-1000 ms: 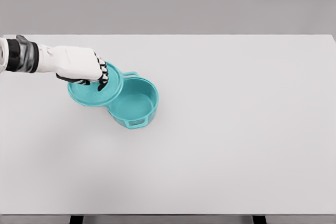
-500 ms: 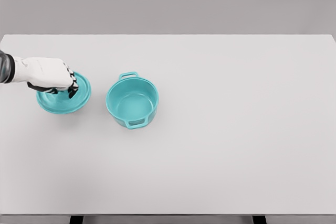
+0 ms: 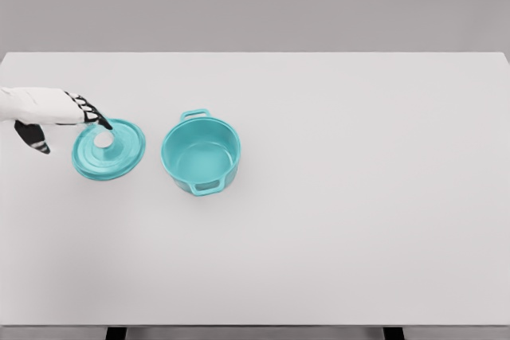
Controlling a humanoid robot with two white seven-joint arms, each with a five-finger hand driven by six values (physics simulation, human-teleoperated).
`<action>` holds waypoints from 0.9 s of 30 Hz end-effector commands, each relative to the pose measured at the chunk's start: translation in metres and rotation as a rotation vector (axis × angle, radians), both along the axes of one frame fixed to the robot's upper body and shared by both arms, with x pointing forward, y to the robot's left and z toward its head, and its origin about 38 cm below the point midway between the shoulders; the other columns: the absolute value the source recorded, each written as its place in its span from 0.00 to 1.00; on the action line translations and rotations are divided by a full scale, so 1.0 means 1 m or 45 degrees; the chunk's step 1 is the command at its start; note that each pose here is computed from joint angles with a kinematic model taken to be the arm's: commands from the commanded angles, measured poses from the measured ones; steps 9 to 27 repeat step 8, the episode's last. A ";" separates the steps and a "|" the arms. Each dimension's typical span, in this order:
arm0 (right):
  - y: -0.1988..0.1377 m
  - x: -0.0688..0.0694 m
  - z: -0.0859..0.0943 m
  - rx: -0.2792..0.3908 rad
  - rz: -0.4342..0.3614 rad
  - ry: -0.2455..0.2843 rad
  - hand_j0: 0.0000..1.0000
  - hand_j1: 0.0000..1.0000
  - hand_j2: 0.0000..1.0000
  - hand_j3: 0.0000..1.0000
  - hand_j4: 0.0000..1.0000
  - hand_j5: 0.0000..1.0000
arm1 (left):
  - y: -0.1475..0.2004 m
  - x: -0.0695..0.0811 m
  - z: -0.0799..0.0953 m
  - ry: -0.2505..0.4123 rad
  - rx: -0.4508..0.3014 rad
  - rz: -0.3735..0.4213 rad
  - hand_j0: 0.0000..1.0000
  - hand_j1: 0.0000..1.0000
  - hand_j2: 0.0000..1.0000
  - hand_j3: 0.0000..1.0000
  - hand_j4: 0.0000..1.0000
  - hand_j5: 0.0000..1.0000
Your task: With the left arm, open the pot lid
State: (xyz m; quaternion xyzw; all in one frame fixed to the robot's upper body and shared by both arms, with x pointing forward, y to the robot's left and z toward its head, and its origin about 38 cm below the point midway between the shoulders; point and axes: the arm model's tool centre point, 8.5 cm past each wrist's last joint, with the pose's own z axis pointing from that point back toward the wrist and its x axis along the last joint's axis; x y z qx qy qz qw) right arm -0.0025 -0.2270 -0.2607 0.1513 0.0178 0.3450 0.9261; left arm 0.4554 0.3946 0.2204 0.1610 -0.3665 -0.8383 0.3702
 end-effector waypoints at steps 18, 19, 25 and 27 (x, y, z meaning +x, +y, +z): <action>0.000 0.000 0.000 0.000 0.000 0.000 1.00 1.00 1.00 1.00 1.00 1.00 | 0.059 0.011 -0.001 0.030 -0.200 0.321 1.00 1.00 1.00 1.00 1.00 1.00; 0.000 0.000 0.000 0.000 0.000 0.000 1.00 1.00 1.00 1.00 1.00 1.00 | 0.059 0.011 -0.001 0.030 -0.200 0.321 1.00 1.00 1.00 1.00 1.00 1.00; 0.000 0.000 0.000 0.000 0.000 0.000 1.00 1.00 1.00 1.00 1.00 1.00 | 0.059 0.011 -0.001 0.030 -0.200 0.321 1.00 1.00 1.00 1.00 1.00 1.00; 0.000 0.000 0.000 0.000 0.000 0.000 1.00 1.00 1.00 1.00 1.00 1.00 | 0.059 0.011 -0.001 0.030 -0.200 0.321 1.00 1.00 1.00 1.00 1.00 1.00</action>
